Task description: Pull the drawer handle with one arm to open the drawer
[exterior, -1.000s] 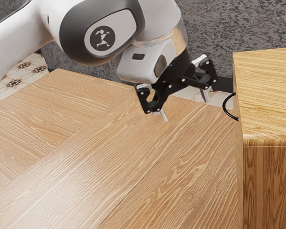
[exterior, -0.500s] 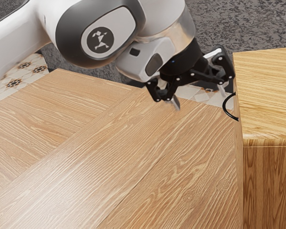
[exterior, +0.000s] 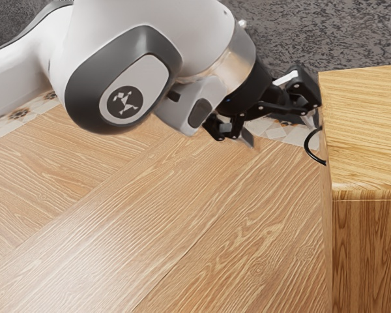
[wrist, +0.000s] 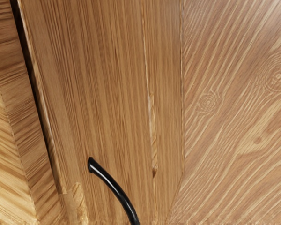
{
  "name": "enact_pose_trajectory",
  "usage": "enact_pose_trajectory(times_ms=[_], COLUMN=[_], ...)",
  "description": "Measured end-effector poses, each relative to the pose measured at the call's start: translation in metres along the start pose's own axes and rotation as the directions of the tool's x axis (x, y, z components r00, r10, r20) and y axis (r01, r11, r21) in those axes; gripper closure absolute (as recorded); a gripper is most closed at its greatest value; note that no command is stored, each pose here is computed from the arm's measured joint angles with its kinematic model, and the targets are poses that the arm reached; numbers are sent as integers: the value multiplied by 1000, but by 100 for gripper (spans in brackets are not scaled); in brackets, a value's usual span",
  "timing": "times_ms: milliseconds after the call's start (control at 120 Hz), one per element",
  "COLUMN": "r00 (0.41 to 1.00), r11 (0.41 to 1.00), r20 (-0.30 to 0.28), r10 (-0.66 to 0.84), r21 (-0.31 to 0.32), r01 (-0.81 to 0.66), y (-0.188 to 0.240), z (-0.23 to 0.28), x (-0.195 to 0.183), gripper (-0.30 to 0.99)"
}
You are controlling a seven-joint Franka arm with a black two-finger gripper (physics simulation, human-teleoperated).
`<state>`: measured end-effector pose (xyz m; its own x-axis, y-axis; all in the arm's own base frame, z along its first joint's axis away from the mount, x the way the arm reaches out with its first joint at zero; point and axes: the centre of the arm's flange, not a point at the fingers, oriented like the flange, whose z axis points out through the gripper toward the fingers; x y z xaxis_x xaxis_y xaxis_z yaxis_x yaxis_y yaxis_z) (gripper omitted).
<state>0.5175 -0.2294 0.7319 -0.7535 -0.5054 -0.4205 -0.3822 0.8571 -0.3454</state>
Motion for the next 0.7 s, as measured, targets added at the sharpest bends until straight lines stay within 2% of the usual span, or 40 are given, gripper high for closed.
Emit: enact_pose_trajectory(times_ms=[175, 375, 700], r00=[996, 997, 990], r11=[996, 995, 987], r20=[25, 30, 36], r10=[-84, -73, -138], r21=[8, 66, 86], r01=[84, 70, 134], y=[33, 17, 39], z=[25, 26, 67], x=[-34, -22, -29], gripper=[2, 2, 2])
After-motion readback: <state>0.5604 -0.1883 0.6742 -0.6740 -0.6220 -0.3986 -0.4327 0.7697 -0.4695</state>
